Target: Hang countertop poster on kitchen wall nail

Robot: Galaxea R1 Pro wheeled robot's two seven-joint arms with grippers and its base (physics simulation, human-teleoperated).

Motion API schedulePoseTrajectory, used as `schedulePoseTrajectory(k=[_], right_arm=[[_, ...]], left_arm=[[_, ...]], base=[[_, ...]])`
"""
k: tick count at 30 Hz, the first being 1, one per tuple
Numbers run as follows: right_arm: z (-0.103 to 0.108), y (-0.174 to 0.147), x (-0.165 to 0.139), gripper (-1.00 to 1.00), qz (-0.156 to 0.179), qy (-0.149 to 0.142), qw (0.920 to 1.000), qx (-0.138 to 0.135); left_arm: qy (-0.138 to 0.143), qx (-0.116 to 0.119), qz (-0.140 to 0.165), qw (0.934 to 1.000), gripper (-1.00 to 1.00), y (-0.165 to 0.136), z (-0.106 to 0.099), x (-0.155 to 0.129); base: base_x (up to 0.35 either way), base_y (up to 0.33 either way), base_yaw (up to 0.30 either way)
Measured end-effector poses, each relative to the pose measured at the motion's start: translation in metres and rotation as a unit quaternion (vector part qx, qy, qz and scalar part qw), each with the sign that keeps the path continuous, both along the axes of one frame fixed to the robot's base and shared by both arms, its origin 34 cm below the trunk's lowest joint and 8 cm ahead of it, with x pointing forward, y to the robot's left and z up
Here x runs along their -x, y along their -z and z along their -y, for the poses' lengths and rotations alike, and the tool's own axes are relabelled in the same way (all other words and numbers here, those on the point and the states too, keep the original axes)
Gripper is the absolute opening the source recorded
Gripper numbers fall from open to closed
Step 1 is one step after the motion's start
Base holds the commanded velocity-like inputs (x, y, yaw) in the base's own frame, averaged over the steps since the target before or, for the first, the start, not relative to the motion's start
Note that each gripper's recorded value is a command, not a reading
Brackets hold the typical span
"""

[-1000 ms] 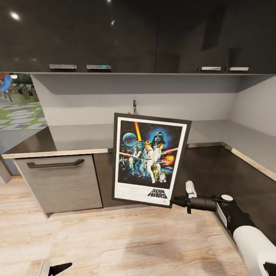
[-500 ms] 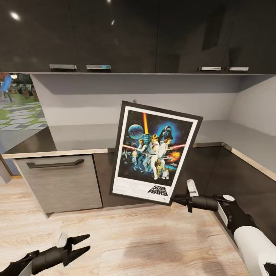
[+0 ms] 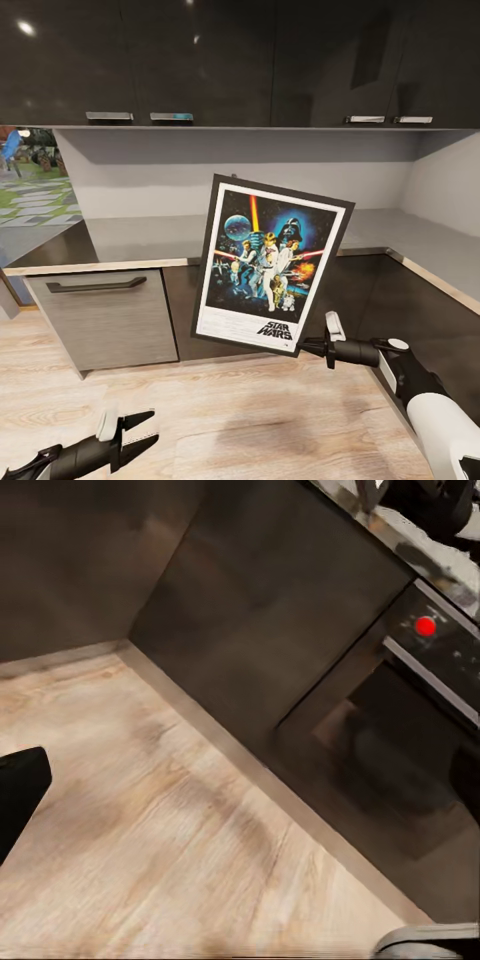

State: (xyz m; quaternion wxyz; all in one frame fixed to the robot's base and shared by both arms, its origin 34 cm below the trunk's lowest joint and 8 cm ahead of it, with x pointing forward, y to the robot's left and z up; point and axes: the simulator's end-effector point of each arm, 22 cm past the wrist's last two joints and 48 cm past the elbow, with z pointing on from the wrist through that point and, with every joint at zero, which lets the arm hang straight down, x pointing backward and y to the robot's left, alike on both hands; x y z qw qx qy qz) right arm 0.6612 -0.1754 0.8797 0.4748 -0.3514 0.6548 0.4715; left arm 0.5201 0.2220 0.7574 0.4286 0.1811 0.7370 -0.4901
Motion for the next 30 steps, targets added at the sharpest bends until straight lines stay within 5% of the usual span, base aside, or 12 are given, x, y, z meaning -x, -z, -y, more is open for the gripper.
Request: schedulePoseTrajectory(k=[8, 13, 30], right_arm=[[0.000, 0.000, 0.000, -1.00, 0.000, 0.001, 1.0000, 0.001], [-0.001, 0.000, 0.000, -1.00, 0.001, 0.000, 1.0000, 0.001], [-0.001, 0.001, -0.001, -1.00, 0.002, 0.002, 1.0000, 0.002]], left_arm=[[-0.027, -0.011, -0.040, 0.9988, 1.00, 0.027, -0.010, 0.008], [-0.083, -0.048, -0.073, 0.9927, 1.00, 0.059, -0.033, 0.003], [-0.110, -0.062, -0.115, 0.9853, 1.00, 0.087, -0.050, 0.016]], base=[[0.000, 0.000, 0.000], [0.000, 0.000, 0.000], [0.000, 0.000, 0.002]])
